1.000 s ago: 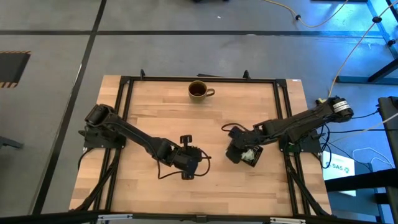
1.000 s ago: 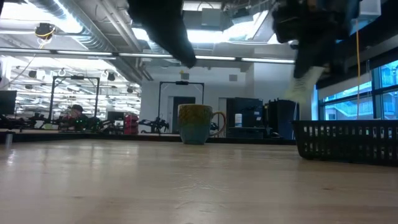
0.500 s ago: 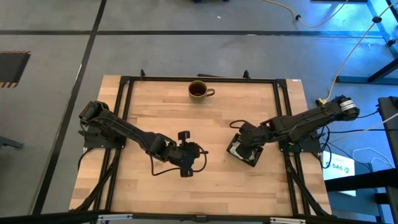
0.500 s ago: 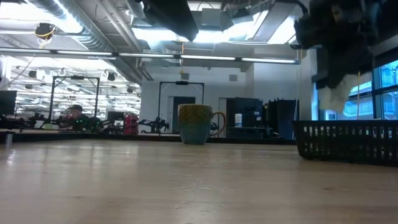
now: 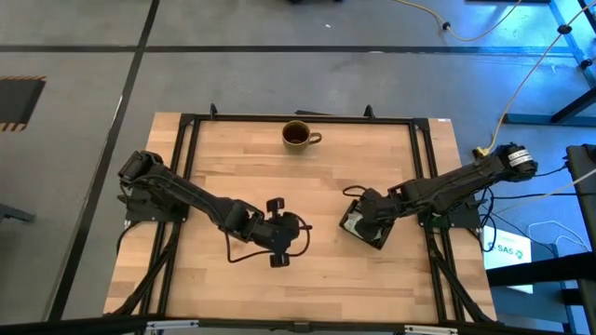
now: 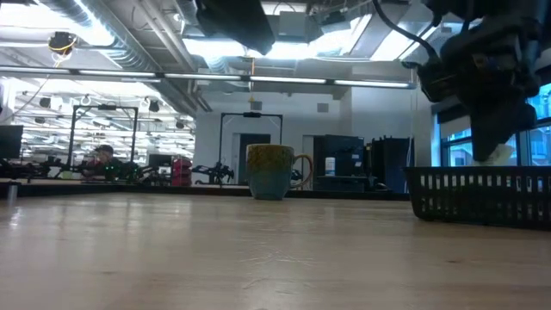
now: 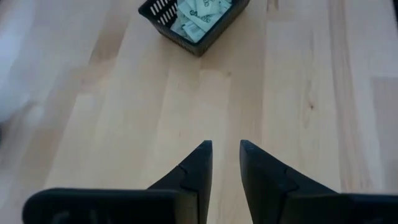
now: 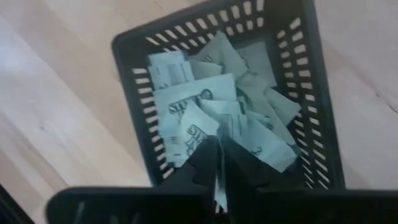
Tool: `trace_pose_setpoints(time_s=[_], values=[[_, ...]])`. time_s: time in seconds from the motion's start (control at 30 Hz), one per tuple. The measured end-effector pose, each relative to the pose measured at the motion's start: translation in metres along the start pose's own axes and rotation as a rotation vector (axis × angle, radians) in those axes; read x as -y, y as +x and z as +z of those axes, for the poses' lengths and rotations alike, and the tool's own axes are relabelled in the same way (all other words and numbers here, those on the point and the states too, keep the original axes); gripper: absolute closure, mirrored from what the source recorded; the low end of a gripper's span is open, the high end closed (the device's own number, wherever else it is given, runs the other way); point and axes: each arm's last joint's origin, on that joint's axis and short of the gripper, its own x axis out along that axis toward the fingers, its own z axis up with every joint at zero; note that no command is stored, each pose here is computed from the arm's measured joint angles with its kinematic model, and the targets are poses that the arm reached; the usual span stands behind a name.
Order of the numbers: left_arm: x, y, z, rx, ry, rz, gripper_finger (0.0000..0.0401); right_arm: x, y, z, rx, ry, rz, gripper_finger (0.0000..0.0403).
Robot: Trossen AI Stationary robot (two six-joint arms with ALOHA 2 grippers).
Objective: Pick and place Stevia / Truvia into bins
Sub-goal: Put the stevia packet into the black bin, then return to Home Position
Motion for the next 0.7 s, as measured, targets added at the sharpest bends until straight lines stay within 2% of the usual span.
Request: trace_pose_setpoints(time_s=[0.2,0.37,0.57,0.7], values=[[-0.002,-0.005,0.002,-0.007,-0.018,-0.056,0.0327,0.005,-0.001,-0.001,0.013,0.006,-0.053,0.0328],[-0.013,-0.023,0.009,0.029,-0.004,-0.062,0.0327,0.008,-0.016,-0.001,0.055,0.046,-0.085,0.0287],[-0.040,-0.049,0.011,0.115,-0.057,-0.064,0.0327,0.012,-0.039,-0.004,0.202,-0.004,-0.067,0.0281],[-0.059,-0.063,-0.001,0.273,-0.158,-0.082,0.0327,0.016,-0.050,-0.007,0.219,-0.121,-0.035,0.0280]])
